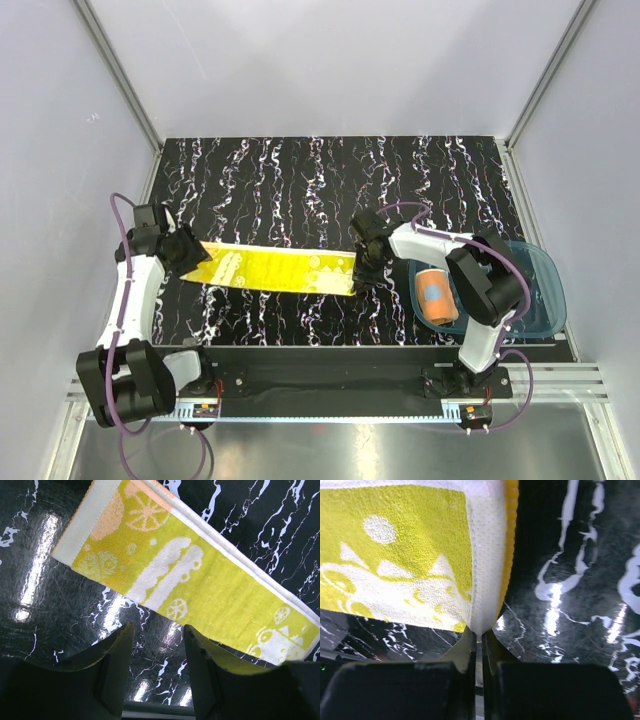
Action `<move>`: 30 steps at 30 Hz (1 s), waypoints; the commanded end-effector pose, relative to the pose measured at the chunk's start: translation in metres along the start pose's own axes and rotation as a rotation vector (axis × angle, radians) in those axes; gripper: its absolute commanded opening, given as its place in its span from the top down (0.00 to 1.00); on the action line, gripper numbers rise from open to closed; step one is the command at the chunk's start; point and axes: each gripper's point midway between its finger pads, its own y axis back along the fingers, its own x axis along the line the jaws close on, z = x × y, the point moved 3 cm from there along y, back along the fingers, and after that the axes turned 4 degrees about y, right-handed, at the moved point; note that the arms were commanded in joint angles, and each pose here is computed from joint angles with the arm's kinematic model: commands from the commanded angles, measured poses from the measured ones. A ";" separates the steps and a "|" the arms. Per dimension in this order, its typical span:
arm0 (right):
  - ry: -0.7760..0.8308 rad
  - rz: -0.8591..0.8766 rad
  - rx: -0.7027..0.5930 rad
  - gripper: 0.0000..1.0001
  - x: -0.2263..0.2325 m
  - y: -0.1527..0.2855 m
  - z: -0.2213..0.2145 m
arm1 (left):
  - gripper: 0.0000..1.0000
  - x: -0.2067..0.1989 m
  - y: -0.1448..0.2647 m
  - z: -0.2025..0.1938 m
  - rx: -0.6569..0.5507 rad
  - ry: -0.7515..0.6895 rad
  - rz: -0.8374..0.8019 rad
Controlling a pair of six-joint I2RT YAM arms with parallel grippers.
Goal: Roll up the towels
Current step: Fold the towel
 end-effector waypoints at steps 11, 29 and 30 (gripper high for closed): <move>0.077 -0.491 -0.221 1.00 -0.062 0.117 0.036 | 0.45 -0.005 0.034 -0.007 -0.123 -0.014 -0.041; 0.564 -0.414 -0.259 1.00 0.149 0.083 0.042 | 0.44 0.000 0.046 0.005 -0.228 -0.020 -0.003; 0.569 -0.365 -0.287 1.00 0.164 0.088 0.040 | 0.45 0.000 0.046 0.006 -0.229 -0.018 0.001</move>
